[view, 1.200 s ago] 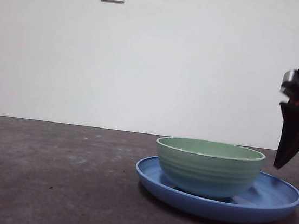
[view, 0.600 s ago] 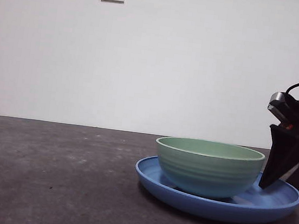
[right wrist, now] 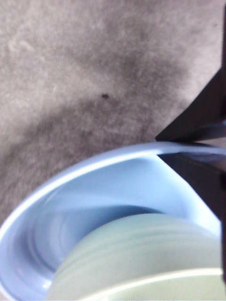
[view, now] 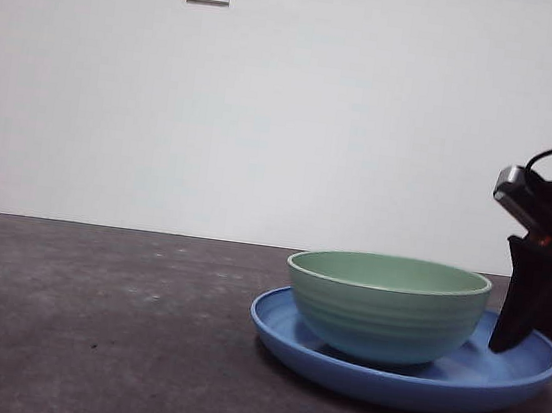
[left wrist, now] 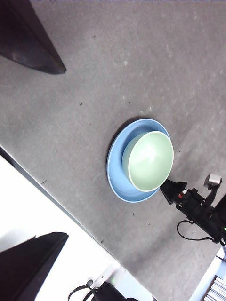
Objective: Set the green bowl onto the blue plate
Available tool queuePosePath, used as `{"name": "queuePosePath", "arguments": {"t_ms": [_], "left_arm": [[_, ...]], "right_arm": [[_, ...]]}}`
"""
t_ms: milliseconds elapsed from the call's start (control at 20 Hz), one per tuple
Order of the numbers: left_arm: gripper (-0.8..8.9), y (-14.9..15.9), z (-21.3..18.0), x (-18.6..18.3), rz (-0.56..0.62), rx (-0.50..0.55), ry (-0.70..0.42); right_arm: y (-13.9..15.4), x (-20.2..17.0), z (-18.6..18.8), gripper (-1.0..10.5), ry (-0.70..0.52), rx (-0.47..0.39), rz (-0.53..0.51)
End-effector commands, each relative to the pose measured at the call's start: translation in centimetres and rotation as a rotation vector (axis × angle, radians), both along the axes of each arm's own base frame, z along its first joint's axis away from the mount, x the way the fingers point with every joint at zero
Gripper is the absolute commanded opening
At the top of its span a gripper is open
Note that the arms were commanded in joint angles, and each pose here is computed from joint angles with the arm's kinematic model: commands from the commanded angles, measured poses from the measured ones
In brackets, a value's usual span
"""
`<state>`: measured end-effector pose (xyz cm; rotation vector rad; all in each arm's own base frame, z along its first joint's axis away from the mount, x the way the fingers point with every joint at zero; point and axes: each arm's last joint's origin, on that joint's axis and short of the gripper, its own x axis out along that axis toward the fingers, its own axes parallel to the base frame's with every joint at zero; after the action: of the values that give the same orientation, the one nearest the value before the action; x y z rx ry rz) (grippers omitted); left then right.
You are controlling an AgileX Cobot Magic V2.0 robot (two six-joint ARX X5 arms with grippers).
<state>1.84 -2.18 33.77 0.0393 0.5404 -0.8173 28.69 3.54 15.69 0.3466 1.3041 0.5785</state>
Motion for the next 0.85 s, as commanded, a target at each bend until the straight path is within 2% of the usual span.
{"name": "queuePosePath", "arguments": {"t_ms": [50, 300, 450, 850], "left_arm": [[5.63, 0.0, 0.3, 0.0, -0.008, -0.009, -0.016], [5.63, 0.0, 0.3, 0.0, -0.007, -0.009, -0.016], [5.63, 0.0, 0.3, 0.0, -0.008, -0.009, -0.016], [5.63, 0.0, 0.3, 0.0, -0.008, -0.009, -0.016]], "right_arm": [[0.1, 0.4, 1.4, 0.1, -0.037, 0.001, 0.007], [0.4, 0.4, 2.4, 0.1, -0.025, 0.069, -0.021], [1.4, 0.4, 2.5, 0.1, -0.017, 0.073, -0.011], [8.1, 0.2, 3.0, 0.1, -0.073, 0.139, 0.067]]}}
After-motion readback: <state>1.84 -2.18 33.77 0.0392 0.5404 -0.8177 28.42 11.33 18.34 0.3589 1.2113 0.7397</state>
